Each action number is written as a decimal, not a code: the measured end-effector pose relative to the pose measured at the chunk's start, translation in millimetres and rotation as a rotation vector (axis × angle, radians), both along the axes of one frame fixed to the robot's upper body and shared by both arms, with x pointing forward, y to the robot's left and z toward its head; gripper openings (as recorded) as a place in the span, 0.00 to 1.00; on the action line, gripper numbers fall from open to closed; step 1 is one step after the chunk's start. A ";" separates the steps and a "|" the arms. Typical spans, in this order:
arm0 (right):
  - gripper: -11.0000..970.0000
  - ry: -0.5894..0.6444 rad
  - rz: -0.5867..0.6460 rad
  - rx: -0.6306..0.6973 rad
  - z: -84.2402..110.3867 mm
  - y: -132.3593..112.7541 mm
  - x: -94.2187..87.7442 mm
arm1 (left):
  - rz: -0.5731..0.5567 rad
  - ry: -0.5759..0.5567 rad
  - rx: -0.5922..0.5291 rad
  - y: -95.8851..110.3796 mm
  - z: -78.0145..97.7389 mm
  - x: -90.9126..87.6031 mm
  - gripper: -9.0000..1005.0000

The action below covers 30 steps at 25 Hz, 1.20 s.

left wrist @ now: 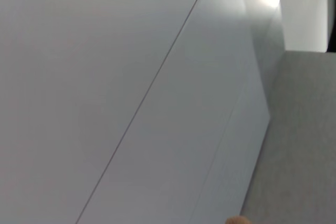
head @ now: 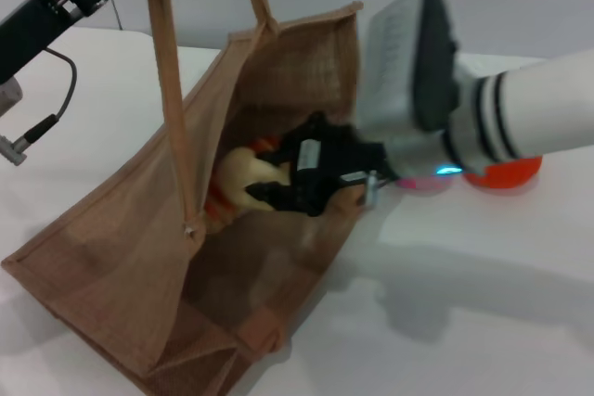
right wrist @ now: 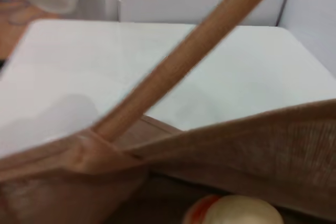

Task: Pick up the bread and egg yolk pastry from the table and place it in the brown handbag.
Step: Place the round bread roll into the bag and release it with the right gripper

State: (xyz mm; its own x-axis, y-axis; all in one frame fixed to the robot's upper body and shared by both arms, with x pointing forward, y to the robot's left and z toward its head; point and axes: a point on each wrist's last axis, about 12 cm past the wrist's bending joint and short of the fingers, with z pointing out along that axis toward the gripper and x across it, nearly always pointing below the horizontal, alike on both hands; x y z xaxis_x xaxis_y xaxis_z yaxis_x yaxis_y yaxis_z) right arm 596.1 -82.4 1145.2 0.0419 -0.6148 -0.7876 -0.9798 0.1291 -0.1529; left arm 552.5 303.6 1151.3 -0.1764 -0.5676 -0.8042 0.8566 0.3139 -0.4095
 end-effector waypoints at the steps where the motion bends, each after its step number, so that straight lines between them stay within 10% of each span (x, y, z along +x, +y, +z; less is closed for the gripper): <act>1: 0.39 -0.032 -0.011 -0.012 -3.6 5.3 0.6 | -0.002 -0.003 -0.002 0.0 0.4 -0.3 0.13; 14: 0.38 -0.290 -0.084 -0.078 -36.8 32.4 -9.3 | -0.014 -0.014 -0.026 3.5 2.5 -4.6 0.13; 30: 0.91 -0.262 -0.110 0.056 -18.9 23.4 -30.4 | 0.145 0.031 -0.057 28.3 -9.1 -12.4 0.13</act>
